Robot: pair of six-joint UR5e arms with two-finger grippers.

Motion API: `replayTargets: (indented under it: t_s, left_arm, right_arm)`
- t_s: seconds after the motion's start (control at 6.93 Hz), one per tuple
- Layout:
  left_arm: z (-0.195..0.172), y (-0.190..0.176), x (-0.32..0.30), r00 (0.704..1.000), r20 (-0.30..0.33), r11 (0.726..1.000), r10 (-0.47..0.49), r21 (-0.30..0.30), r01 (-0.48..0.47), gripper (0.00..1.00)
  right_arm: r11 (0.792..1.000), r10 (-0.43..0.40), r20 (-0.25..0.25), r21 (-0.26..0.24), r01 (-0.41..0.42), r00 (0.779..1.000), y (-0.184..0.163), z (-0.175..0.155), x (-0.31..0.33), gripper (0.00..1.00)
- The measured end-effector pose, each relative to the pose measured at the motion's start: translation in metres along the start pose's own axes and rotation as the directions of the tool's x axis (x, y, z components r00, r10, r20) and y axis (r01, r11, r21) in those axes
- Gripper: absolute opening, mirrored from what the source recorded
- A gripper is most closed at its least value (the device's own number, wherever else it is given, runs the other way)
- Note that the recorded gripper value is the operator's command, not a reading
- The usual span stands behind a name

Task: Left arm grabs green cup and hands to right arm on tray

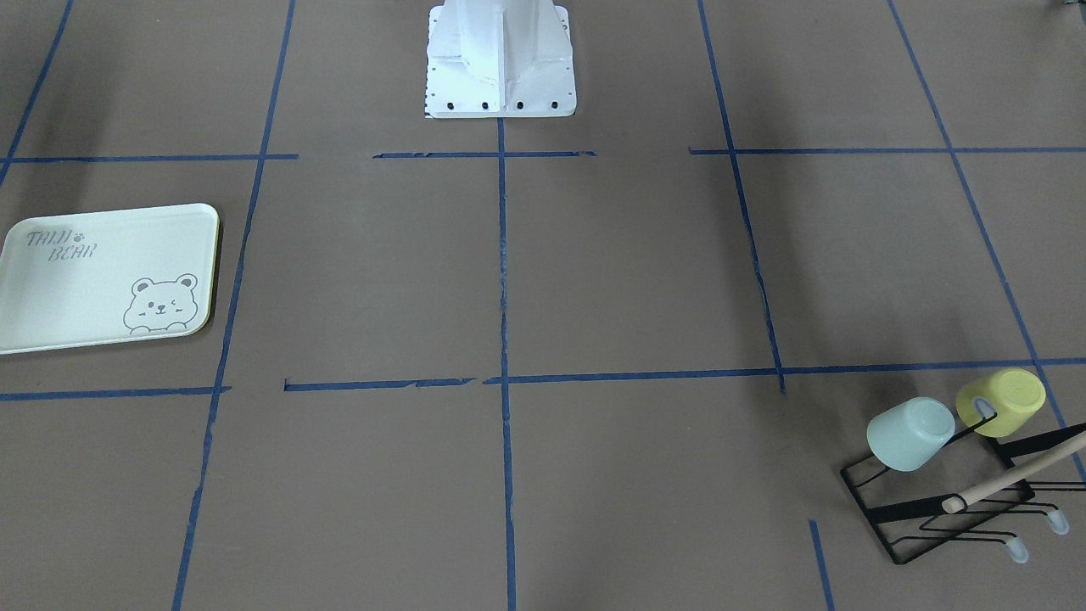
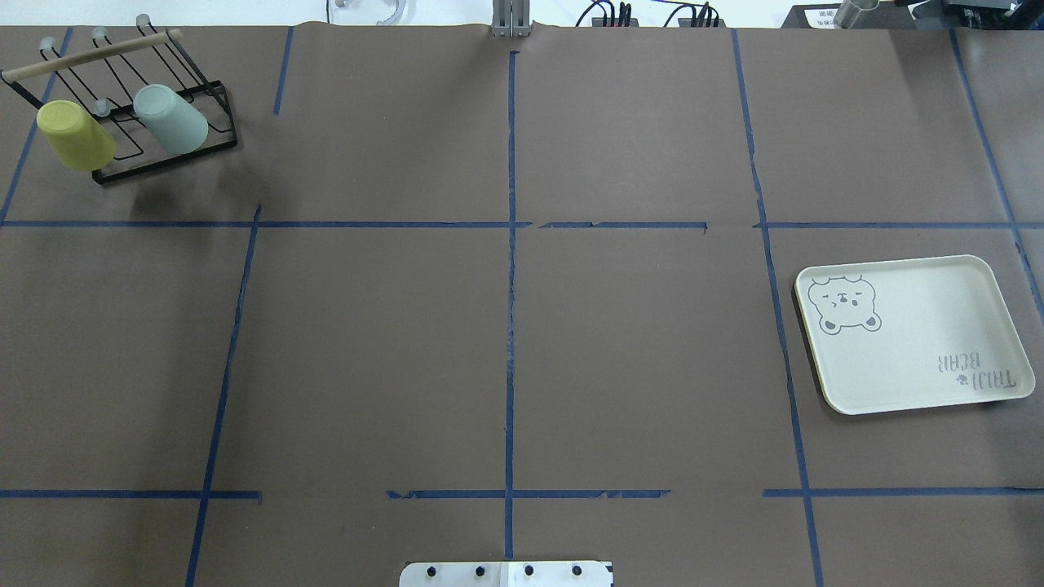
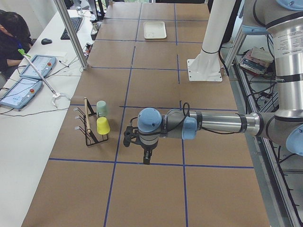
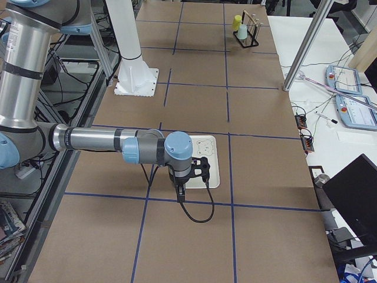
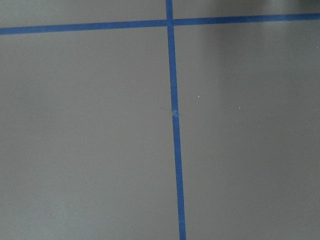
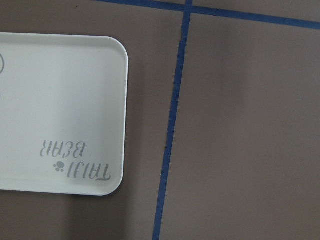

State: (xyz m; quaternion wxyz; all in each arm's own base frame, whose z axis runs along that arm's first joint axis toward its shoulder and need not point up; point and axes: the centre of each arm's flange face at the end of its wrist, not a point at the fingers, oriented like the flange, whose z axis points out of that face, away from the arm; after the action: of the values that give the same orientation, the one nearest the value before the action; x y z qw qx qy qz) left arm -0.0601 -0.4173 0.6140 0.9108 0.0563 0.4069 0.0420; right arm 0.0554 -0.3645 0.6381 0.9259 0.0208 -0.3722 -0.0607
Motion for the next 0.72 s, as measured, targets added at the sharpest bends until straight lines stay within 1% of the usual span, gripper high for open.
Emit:
replayTargets:
  t_s: [0.14, 0.29, 0.43, 0.58, 0.72]
  left_arm:
    - [-0.013, -0.029, 0.014, 0.999, 0.002, 0.998, 0.040, 0.038, -0.040, 1.00]
    - [-0.029, -0.060, 0.030, 0.999, 0.001, 0.996, 0.052, 0.078, -0.052, 1.00]
    - [-0.044, -0.080, 0.048, 1.000, -0.008, 0.994, -0.009, 0.113, 0.010, 1.00]
    - [-0.054, -0.092, 0.066, 0.997, -0.021, 0.986, -0.080, 0.146, 0.082, 1.00]
    - [-0.056, -0.101, 0.087, 0.994, -0.033, 0.979, -0.102, 0.176, 0.106, 1.00]
  right_arm:
    - [1.000, -0.001, 0.000, 0.001, 0.001, 1.000, 0.000, 0.000, 0.000, 1.00]
    - [1.000, -0.001, 0.001, 0.002, 0.001, 1.000, 0.000, -0.001, -0.001, 1.00]
    - [1.000, -0.001, 0.001, 0.002, 0.001, 1.000, -0.001, -0.001, -0.001, 1.00]
    - [1.000, -0.002, 0.002, 0.002, 0.002, 1.000, -0.001, -0.001, -0.001, 1.00]
    - [1.000, -0.002, 0.003, 0.003, 0.002, 1.000, -0.001, -0.001, -0.001, 1.00]
